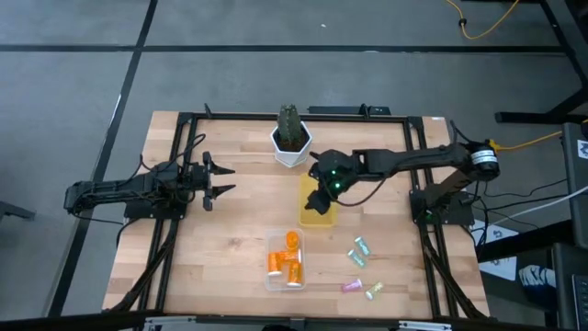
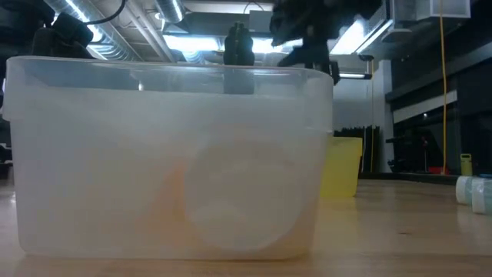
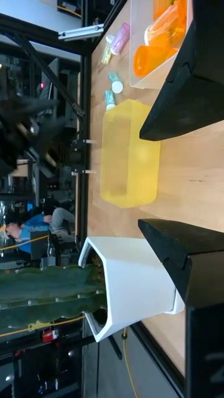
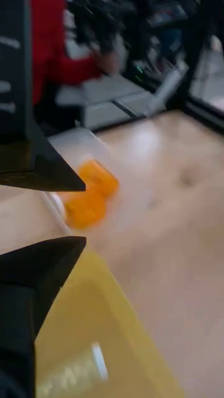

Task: Pick and place medicine bottles into bin by pill shape (circle, oval)
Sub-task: Put the small blue pill bottle into the small yellow bin

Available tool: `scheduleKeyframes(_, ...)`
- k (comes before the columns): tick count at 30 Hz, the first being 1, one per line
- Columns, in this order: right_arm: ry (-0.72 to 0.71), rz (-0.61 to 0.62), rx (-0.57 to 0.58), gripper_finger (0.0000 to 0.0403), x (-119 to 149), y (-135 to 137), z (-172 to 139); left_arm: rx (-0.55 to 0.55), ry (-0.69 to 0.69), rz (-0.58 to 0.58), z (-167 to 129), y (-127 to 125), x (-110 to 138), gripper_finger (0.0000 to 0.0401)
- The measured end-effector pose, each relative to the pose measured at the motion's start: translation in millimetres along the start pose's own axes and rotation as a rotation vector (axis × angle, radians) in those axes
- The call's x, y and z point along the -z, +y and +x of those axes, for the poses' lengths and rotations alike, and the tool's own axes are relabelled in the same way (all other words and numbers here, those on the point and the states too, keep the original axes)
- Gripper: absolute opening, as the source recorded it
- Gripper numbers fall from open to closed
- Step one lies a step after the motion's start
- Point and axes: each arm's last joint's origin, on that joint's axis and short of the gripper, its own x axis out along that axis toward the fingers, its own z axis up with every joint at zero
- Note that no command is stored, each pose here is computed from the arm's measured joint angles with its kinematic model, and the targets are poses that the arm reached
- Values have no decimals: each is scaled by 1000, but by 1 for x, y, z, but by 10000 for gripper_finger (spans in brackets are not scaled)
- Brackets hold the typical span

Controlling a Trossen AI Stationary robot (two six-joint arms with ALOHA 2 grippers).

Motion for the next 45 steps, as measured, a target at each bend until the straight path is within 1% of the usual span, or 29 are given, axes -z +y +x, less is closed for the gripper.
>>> scheduleKeyframes(3,44,-44,-48,130,9,10,-1,0,0,0,0,0,0,212)
scheduleKeyframes(6,70,-46,-47,130,20,18,4,0,0,0,0,0,0,212)
scheduleKeyframes(7,74,-27,-30,130,23,20,5,0,0,0,0,0,0,212)
scheduleKeyframes(10,83,61,97,130,36,18,7,0,0,-1,0,0,0,212)
scheduleKeyframes(14,92,144,250,130,52,15,8,0,0,-1,0,0,0,212)
scheduleKeyframes(16,89,167,295,130,57,15,8,0,0,-2,0,0,0,212)
scheduleKeyframes(21,56,190,361,131,63,15,8,0,0,-4,0,0,0,212)
scheduleKeyframes(24,68,236,440,145,70,12,6,0,0,-6,0,0,0,212)
scheduleKeyframes(27,76,258,511,175,78,10,5,0,0,-17,0,0,0,212)
scheduleKeyframes(31,74,253,514,222,81,12,5,0,0,-19,0,0,0,212)
scheduleKeyframes(34,90,222,510,246,85,12,7,0,0,-19,0,0,0,212)
scheduleKeyframes(37,108,205,514,255,94,11,11,0,0,-19,0,0,0,212)
scheduleKeyframes(39,125,222,527,256,103,9,14,0,0,-19,0,0,0,212)
scheduleKeyframes(42,128,284,560,257,113,2,17,0,0,-19,0,0,0,212)
scheduleKeyframes(45,144,273,581,257,117,-4,19,0,0,-18,0,0,0,212)
